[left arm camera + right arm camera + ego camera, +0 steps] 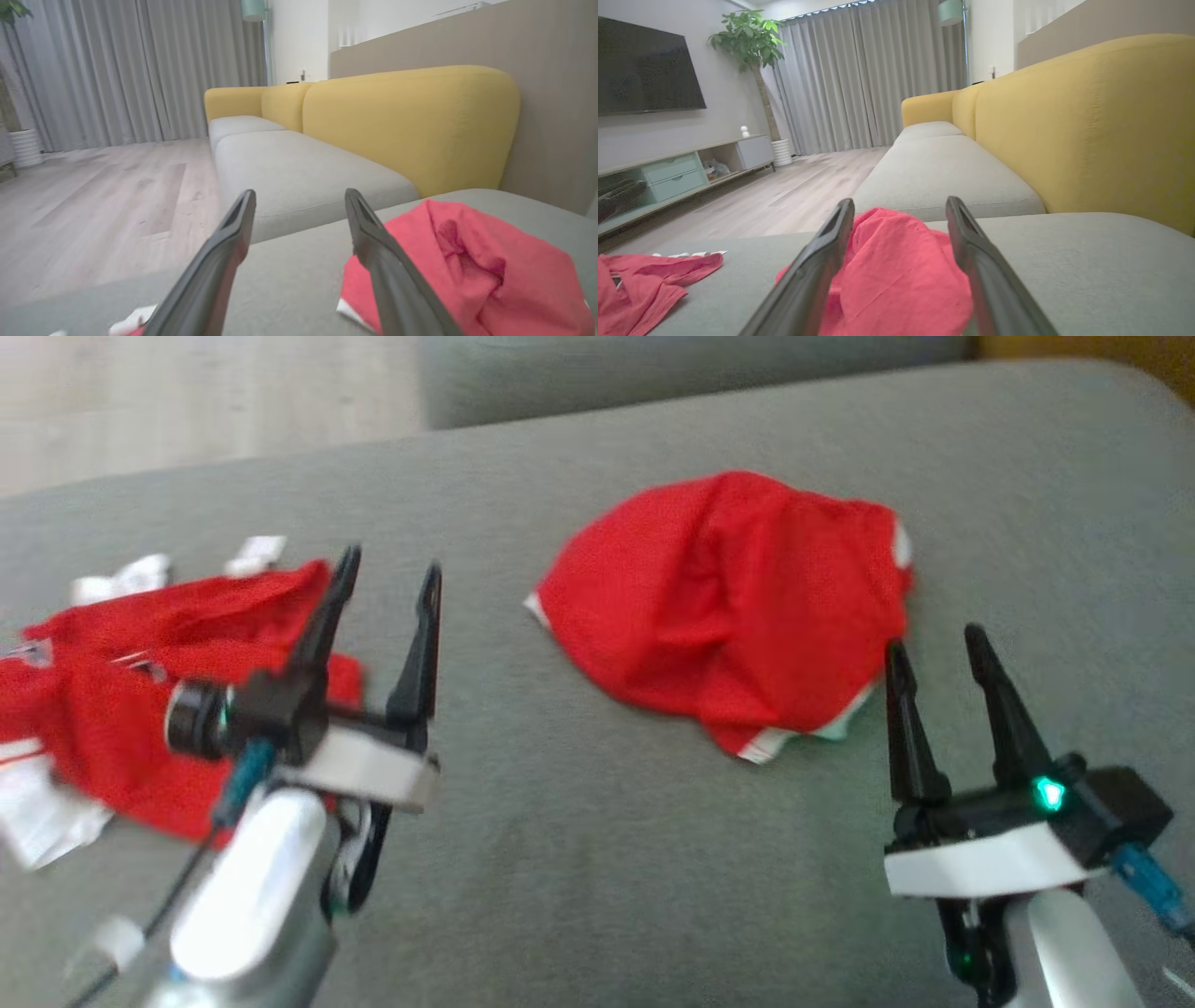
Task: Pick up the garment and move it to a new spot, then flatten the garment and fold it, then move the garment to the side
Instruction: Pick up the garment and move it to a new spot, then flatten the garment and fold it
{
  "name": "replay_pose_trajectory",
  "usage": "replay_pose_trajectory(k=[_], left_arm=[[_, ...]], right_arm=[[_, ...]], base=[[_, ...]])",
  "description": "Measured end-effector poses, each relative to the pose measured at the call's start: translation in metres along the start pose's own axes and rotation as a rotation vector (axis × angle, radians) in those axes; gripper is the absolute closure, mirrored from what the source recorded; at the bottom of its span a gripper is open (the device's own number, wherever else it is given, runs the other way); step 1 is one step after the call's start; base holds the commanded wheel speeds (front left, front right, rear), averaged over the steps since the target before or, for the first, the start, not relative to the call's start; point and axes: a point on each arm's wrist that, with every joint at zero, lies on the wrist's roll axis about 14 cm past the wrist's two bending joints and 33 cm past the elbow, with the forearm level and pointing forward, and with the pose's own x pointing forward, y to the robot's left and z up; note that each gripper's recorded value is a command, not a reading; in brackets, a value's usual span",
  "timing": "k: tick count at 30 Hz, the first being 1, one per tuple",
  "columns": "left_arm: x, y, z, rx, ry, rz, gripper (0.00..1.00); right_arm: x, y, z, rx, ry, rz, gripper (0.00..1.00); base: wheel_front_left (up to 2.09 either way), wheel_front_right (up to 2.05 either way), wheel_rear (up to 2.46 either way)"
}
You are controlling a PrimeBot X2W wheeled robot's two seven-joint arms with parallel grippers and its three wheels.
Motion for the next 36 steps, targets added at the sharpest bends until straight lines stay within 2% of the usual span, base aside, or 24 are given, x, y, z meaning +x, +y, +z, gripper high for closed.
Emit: replay_pose_trajectory(k=[8, 12, 23, 31, 36], left_arm=[[-0.074, 0.012, -0.016, -0.027, 0.039, 0.137, 0.00], [-0.095, 0.011, -0.021, -0.071, 0.044, 0.199, 0.00], [-0.091, 0.014, -0.022, -0.068, 0.041, 0.212, 0.00], [-0.086, 0.017, -0.031, -0.071, 0.063, 0.224, 0.00], [-0.079, 0.020, -0.032, -0.079, 0.059, 0.229, 0.00]], right_arm=[[-0.008, 0.027, -0.004, 0.003, 0.017, 0.077, 0.00], [-0.013, 0.032, -0.006, 0.005, 0.025, 0.091, 0.00], [-0.012, 0.039, -0.022, 0.000, 0.072, 0.115, 0.00], [0.006, 0.061, -0.068, -0.144, 0.204, 0.233, 0.00], [0.012, 0.065, -0.115, -0.248, 0.372, 0.295, 0.00]], base=[[0.00, 0.00, 0.00], [0.00, 0.00, 0.00], [0.00, 0.00, 0.00], [0.00, 0.00, 0.00], [0.00, 0.00, 0.00]])
